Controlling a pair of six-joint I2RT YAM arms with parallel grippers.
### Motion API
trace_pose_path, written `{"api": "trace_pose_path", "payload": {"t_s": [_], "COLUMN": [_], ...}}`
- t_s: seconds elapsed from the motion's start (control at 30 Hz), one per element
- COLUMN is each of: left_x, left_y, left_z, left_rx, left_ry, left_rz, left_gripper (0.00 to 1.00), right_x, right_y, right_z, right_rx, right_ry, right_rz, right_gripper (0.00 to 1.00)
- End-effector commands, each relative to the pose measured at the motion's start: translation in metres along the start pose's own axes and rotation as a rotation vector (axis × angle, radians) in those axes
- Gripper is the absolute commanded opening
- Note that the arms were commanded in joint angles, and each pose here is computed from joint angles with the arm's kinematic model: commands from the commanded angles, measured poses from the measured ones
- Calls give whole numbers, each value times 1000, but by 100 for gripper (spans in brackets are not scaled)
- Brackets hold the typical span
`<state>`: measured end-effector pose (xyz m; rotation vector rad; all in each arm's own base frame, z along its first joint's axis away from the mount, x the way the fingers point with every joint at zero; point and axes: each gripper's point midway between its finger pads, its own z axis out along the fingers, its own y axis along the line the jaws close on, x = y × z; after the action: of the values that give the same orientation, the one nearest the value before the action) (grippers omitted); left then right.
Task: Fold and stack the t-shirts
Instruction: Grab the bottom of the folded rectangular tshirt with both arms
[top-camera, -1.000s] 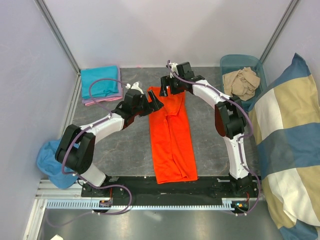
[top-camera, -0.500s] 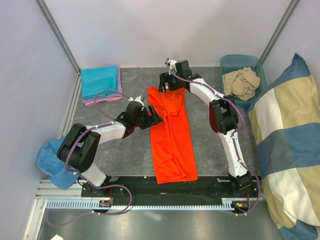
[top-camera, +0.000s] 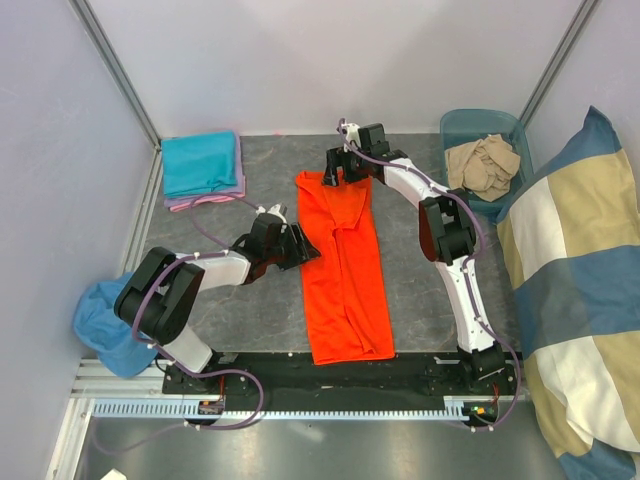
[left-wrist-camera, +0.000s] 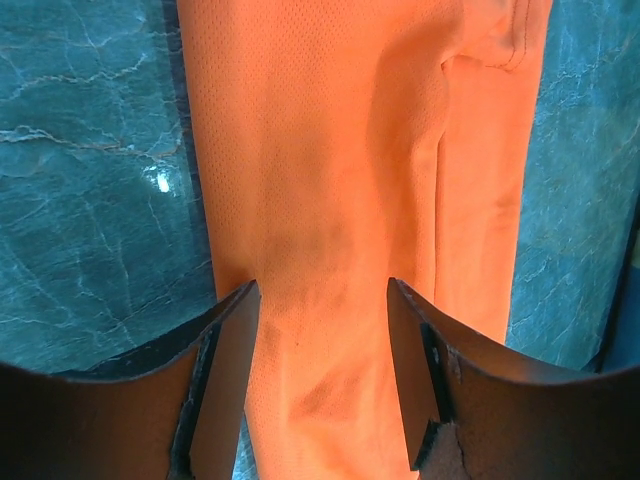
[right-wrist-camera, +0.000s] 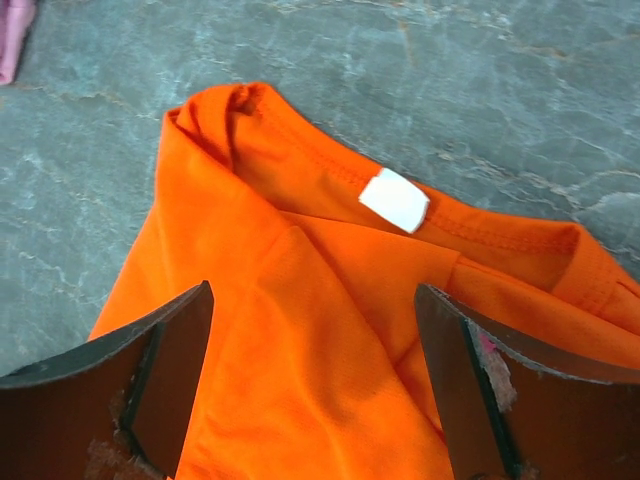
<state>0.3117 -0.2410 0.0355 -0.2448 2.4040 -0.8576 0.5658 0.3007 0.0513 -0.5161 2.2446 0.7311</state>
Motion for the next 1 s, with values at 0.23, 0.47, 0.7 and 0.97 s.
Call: {"api": "trace_pose_path", "payload": {"t_s": [0.23, 0.47, 0.7, 0.97], "left_x": [4, 8, 12, 17], "left_y": [-1, 3, 7, 11], "left_z": [2, 2, 2, 3], "left_rx": [22, 14, 5, -4], "left_ry": [-4, 4, 13, 27], "left_rz": [-26, -30, -38, -43], "left_gripper": [61, 60, 60, 60], "right_x": [2, 20, 28, 33], "right_y": [23, 21, 20, 20], "right_z": [10, 18, 22, 22], "right_rx": [-141, -167, -177, -179], "right_ry": [-20, 14, 31, 39], "right_rz": [-9, 8, 16, 14], "right_gripper": [82, 74, 58, 24]}}
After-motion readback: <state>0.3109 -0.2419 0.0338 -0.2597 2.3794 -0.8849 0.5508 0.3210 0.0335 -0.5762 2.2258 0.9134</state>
